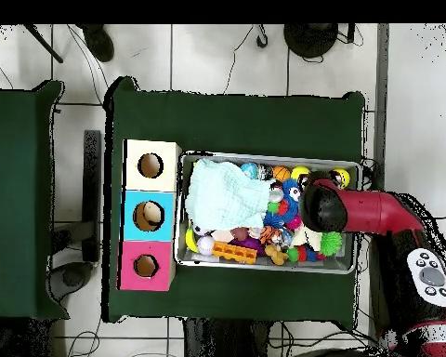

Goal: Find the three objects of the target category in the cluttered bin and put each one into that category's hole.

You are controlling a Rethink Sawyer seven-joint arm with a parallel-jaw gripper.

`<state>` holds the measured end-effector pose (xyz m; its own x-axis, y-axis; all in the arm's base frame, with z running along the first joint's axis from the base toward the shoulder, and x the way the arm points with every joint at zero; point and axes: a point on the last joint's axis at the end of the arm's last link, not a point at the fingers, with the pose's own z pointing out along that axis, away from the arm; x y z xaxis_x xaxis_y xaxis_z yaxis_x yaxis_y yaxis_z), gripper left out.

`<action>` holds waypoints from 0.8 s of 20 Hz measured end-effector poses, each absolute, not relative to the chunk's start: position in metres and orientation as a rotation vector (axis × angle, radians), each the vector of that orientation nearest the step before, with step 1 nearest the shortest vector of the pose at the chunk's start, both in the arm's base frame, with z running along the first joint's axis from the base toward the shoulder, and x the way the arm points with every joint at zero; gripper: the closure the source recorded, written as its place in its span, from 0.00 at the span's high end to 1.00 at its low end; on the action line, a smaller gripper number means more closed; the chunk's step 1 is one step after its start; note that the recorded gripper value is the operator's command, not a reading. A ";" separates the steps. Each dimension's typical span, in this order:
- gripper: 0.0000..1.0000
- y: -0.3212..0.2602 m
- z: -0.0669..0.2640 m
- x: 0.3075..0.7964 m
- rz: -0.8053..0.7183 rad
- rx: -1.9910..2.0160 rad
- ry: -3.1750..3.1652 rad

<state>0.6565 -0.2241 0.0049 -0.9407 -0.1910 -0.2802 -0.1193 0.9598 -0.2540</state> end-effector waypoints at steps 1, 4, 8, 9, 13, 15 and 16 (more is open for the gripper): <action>0.00 -0.216 0.016 0.660 -0.333 -0.228 2.797; 0.00 -0.210 0.026 0.664 -0.332 -0.226 2.788; 0.00 -0.196 0.055 0.675 -0.334 -0.219 2.760; 0.00 -0.192 0.062 0.678 -0.332 -0.216 2.754; 0.00 -0.173 0.082 0.686 -0.316 -0.204 2.742; 0.00 -0.161 0.091 0.688 -0.303 -0.200 2.742; 0.00 -0.153 0.097 0.687 -0.293 -0.197 2.746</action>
